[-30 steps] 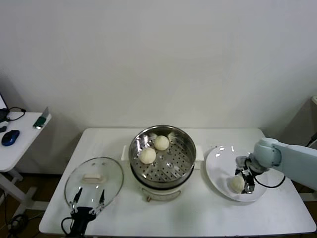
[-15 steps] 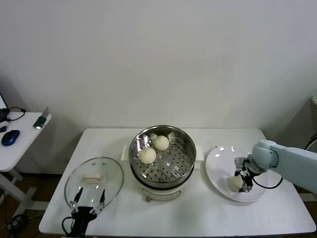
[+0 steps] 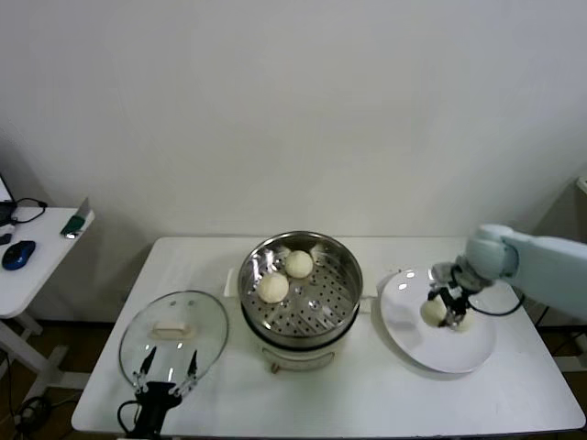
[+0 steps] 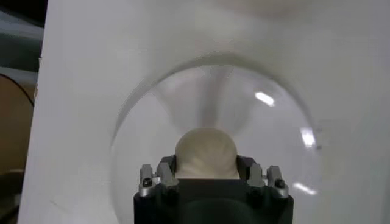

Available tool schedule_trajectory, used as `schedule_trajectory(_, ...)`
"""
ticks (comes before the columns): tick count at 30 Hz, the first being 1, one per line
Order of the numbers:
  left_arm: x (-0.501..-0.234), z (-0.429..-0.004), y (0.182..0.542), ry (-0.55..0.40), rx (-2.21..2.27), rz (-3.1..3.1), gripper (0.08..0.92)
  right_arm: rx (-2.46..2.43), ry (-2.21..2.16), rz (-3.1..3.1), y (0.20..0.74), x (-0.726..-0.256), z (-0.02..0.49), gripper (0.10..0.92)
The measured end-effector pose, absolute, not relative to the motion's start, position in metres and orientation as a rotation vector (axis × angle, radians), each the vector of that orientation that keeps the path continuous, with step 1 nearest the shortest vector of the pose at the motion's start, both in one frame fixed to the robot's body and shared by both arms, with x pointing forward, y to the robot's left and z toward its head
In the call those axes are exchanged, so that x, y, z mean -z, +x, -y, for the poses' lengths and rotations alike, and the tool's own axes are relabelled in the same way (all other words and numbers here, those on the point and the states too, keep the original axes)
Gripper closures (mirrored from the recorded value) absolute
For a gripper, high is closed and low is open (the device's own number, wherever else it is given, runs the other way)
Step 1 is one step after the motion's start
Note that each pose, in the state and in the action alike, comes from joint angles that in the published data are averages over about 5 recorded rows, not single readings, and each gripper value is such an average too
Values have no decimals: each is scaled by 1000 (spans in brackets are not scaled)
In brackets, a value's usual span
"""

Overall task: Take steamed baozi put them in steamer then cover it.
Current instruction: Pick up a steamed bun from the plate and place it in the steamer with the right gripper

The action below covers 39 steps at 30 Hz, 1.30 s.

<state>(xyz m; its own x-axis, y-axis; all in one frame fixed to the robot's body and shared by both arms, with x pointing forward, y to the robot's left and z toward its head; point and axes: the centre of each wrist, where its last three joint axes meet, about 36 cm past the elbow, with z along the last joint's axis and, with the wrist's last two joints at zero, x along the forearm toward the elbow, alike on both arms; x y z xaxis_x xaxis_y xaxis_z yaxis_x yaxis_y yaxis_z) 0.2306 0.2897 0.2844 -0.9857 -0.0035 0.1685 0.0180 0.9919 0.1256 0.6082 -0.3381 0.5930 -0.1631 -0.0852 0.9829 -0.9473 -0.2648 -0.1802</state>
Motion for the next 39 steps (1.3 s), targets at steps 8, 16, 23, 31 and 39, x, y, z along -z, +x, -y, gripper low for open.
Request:
schedule_trajectory(8,-287,-289,233,-17,194,2974,177,-1831,1607,1124,608,-705,254,385)
schedule_trajectory(16,-290,-290,229,-19,202,2978,177,-2134,1872,796,574,-733,151,418)
schedule_trajectory(23,-292,-291,225,-21,211,2978,177,-2273,2010,487,554,-704,91,420)
schedule_trajectory(31,-293,-289,224,-14,207,2981,177,-2320,2079,287,544,-658,61,419)
schedule_trajectory(39,-291,-291,223,-7,212,2976,177,-2349,2108,191,542,-620,44,412)
